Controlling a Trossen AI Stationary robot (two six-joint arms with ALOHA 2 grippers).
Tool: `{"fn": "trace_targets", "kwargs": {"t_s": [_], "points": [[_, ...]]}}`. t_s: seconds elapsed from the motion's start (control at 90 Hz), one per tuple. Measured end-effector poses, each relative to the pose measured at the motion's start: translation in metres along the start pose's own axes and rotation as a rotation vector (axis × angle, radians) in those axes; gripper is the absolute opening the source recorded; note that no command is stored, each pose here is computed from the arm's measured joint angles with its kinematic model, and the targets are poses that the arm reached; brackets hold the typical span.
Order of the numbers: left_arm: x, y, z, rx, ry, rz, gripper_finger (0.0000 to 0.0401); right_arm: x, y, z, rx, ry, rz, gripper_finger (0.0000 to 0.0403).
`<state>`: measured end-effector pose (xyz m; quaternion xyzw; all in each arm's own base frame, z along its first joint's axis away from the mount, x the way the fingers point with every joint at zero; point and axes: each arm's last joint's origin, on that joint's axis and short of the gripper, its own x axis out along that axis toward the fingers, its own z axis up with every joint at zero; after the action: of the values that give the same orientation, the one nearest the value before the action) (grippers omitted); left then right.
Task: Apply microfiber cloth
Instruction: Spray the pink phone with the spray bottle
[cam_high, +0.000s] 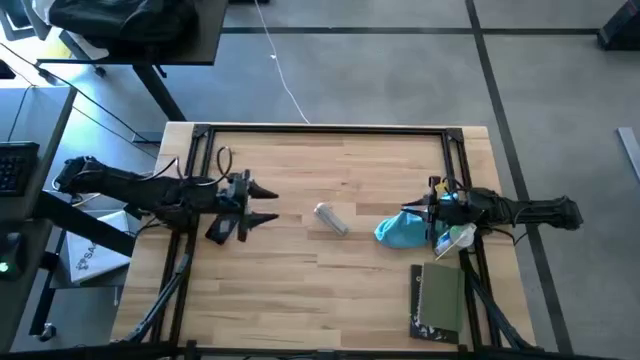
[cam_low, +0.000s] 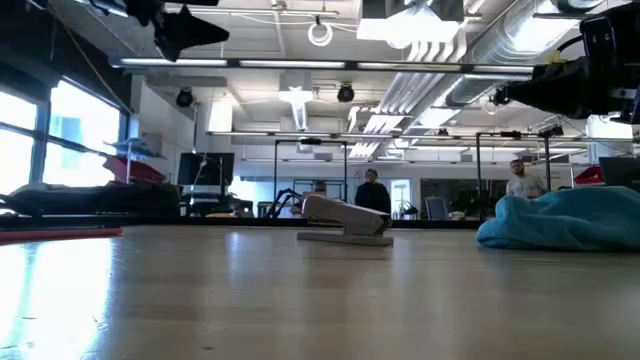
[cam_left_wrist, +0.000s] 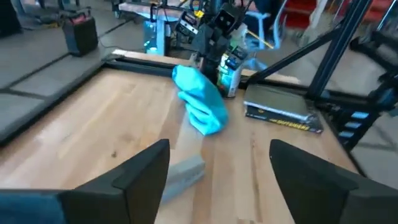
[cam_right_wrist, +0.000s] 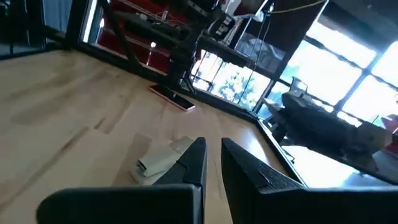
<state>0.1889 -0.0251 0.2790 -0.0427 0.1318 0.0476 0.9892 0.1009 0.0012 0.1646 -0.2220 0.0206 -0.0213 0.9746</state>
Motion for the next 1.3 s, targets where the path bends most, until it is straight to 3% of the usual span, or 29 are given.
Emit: {"fn": "trace_targets", "kwargs": {"t_s": [0.056, 0.122, 0.233, 0.4, 0.567, 0.656, 0.811, 1.044, 1.3], "points": [[0.003, 0.001, 0.005, 0.000, 0.011, 0.024, 0.0262, 0.000, 0.000, 0.000, 0.000, 0.000, 0.000, 0.0016], [0.005, 0.005, 0.012, -0.083, 0.036, 0.095, 0.0261, 0.000, 0.000, 0.000, 0.000, -0.004, -0.003, 0.0016], [0.005, 0.015, 0.015, -0.229, 0.234, 0.214, 0.0260, 0.000, -0.002, 0.004, 0.004, -0.045, -0.023, 0.0016], [0.000, 0.026, 0.001, -0.354, 0.509, 0.444, 0.0260, -0.001, -0.004, 0.013, 0.007, -0.165, 0.003, 0.0016], [0.005, 0.032, -0.024, -0.456, 0.724, 0.581, 0.0260, -0.004, -0.007, 0.027, 0.005, -0.335, 0.035, 0.0016], [0.008, 0.039, -0.036, -0.525, 0.801, 0.695, 0.0262, -0.007, -0.008, 0.033, 0.070, -0.420, 0.083, 0.0016], [0.012, 0.051, -0.056, -0.593, 1.001, 0.856, 0.0262, -0.009, -0.010, 0.037, 0.291, -0.466, 0.147, 0.0016], [0.027, 0.056, -0.077, -0.594, 1.195, 0.915, 0.0262, -0.008, -0.011, 0.035, 0.724, -0.411, 0.173, 0.0016], [0.051, 0.046, -0.102, -0.488, 1.326, 0.902, 0.0262, -0.007, -0.010, 0.034, 0.745, -0.391, 0.185, 0.0016]]}}
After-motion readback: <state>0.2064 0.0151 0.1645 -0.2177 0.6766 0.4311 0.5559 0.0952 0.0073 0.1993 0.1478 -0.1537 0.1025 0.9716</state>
